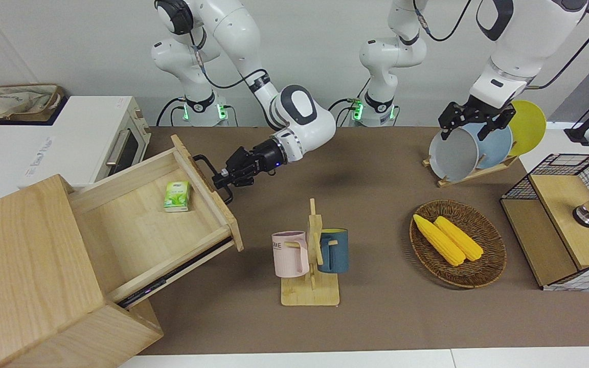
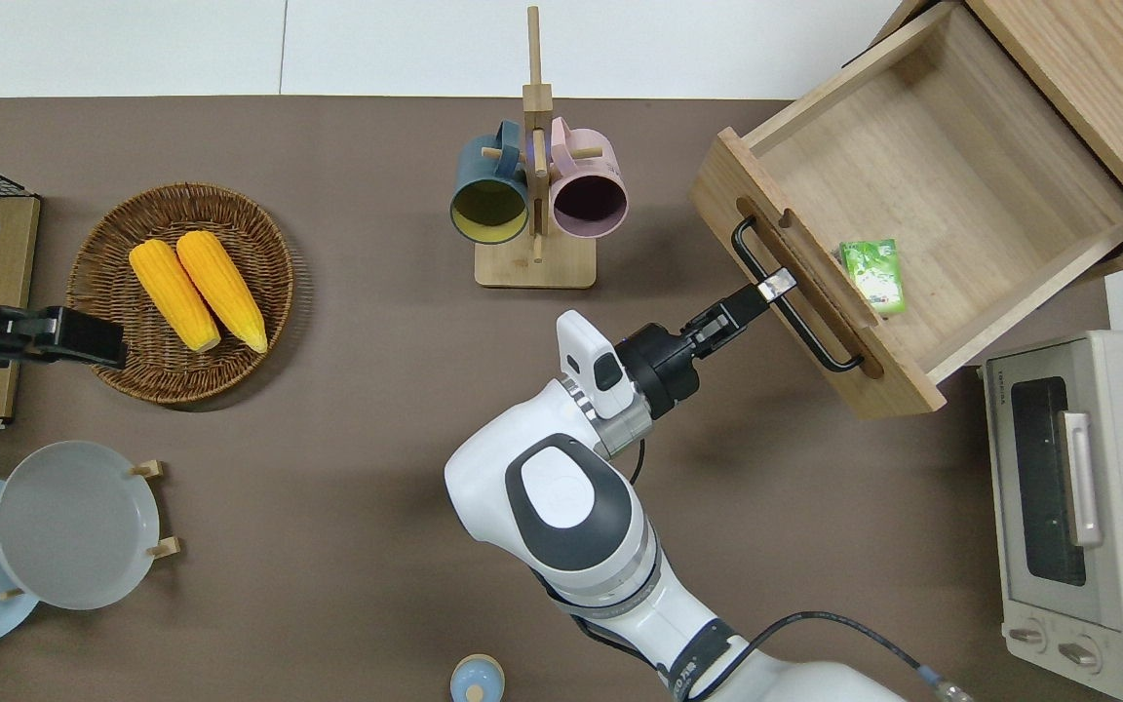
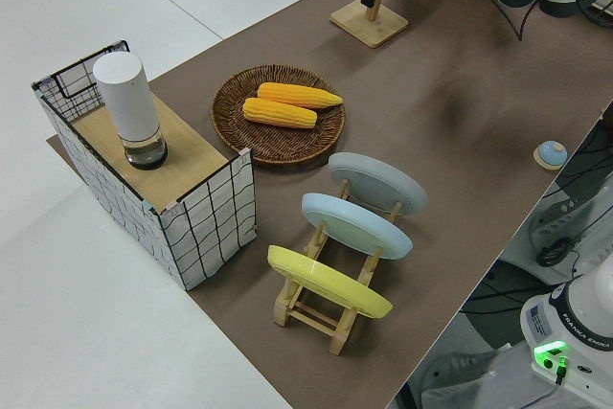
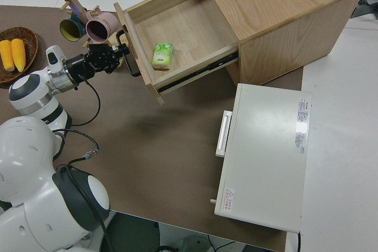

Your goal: Slide drawer open with right arm

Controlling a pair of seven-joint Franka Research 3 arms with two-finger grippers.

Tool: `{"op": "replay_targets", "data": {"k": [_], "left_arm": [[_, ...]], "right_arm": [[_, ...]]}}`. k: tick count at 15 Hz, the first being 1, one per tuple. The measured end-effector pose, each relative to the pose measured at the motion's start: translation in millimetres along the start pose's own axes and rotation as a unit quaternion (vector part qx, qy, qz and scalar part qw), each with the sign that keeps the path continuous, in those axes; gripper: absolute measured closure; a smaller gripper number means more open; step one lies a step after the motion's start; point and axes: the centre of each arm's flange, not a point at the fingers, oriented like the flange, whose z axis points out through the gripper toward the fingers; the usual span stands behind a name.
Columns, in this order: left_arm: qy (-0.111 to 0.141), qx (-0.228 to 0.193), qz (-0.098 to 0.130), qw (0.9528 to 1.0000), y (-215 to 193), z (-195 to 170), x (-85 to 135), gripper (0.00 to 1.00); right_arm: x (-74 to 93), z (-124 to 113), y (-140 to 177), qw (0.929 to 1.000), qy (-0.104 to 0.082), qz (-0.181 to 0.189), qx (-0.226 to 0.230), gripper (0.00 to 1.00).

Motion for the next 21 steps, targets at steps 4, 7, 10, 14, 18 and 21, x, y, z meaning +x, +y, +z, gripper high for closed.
{"op": "replay_targets", "data": {"k": [4, 7, 10, 14, 18, 21], "left_arm": [[0.000, 0.000, 0.000, 1.0000, 0.0, 0.0, 0.0, 0.00], [0.000, 0.000, 0.000, 1.0000, 0.0, 0.0, 0.0, 0.00], [0.000, 0.000, 0.000, 1.0000, 0.0, 0.0, 0.0, 0.00], [0.000, 0.000, 0.000, 1.0000, 0.0, 0.0, 0.0, 0.00], [0.000, 0.000, 0.000, 1.0000, 0.0, 0.0, 0.0, 0.00], [0.000, 0.000, 0.000, 1.0000, 0.0, 0.0, 0.0, 0.00]], "right_arm": [[0.1, -1.2, -2.4, 1.0000, -0.004, -0.002, -0.003, 0.83], [0.5, -1.3, -2.8, 1.0000, -0.006, -0.002, -0.003, 0.83], [0.4, -2.6, -2.7, 1.0000, -0.006, -0.006, -0.004, 0.75], [1.7, -10.4, 2.6, 1.0000, -0.006, -0.003, -0.003, 0.38], [2.5, -11.2, 3.5, 1.0000, -0.005, -0.002, -0.003, 0.02], [3.0, -14.3, 1.9, 1.0000, -0.003, -0.002, -0.003, 0.02]]}}
